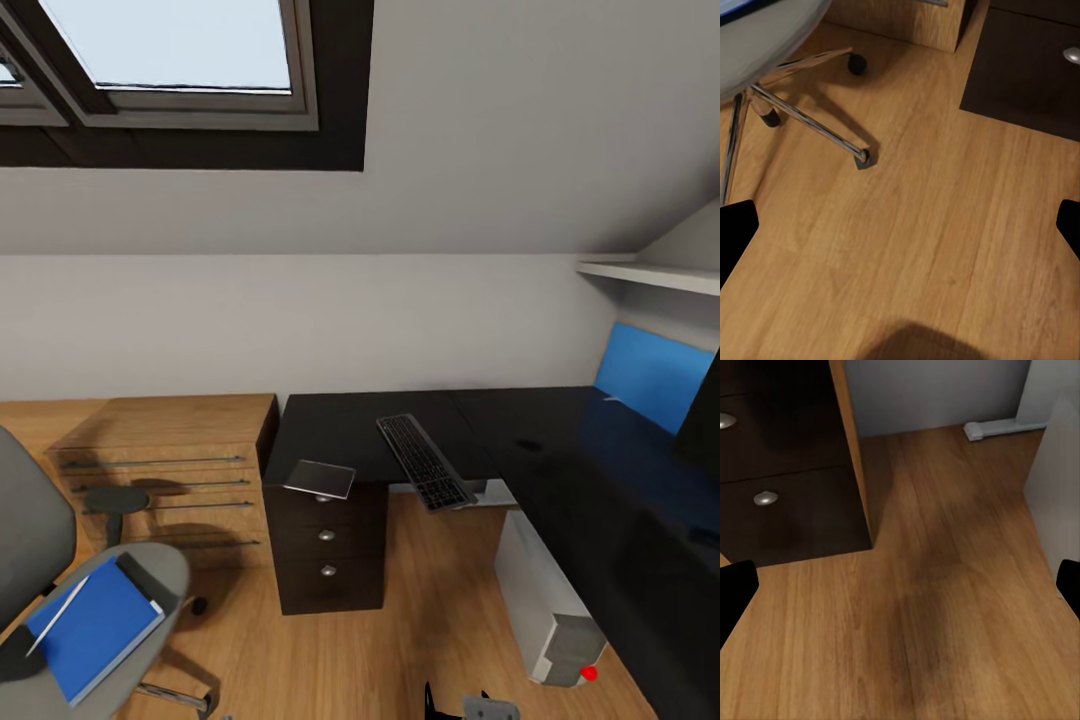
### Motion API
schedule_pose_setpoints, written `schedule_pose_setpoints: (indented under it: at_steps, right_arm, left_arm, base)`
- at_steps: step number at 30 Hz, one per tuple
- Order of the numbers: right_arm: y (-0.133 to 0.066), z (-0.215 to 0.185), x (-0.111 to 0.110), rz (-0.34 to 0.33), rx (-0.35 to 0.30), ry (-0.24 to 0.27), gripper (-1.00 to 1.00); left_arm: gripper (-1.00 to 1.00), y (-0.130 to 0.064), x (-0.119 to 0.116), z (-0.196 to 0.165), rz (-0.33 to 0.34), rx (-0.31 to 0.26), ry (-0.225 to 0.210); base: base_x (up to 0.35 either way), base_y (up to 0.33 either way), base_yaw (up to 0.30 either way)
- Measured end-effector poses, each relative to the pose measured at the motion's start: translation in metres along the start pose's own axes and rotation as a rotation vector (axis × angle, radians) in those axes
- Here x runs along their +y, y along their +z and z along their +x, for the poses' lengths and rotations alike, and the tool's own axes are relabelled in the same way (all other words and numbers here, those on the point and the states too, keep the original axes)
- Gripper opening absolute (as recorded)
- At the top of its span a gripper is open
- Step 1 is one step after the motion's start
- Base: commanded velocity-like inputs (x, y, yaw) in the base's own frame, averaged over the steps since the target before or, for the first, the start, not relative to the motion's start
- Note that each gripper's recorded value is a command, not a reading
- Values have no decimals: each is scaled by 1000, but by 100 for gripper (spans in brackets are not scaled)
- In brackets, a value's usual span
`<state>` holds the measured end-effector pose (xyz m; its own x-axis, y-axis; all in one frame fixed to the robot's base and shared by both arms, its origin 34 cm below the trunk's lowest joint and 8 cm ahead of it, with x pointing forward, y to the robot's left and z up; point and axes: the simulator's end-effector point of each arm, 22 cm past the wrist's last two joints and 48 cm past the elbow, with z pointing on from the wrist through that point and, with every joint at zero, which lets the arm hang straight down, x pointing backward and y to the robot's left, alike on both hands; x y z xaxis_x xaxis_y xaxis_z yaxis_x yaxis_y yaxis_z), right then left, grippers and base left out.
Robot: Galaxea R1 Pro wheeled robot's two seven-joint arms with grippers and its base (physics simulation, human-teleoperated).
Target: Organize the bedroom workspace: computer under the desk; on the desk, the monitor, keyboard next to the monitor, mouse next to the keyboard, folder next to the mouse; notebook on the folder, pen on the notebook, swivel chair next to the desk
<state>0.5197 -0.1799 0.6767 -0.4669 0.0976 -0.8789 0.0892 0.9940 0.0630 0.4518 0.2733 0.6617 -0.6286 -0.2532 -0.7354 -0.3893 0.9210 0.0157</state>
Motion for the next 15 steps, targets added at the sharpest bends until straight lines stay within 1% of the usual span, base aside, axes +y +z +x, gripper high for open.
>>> schedule_pose_setpoints:
  at_steps: [15]
  right_arm:
    - [11,18,-2,0,-2,0,100]
  left_arm:
    - [100,15,0,14,-5,-1,-1]
  base:
    - [0,0,0]
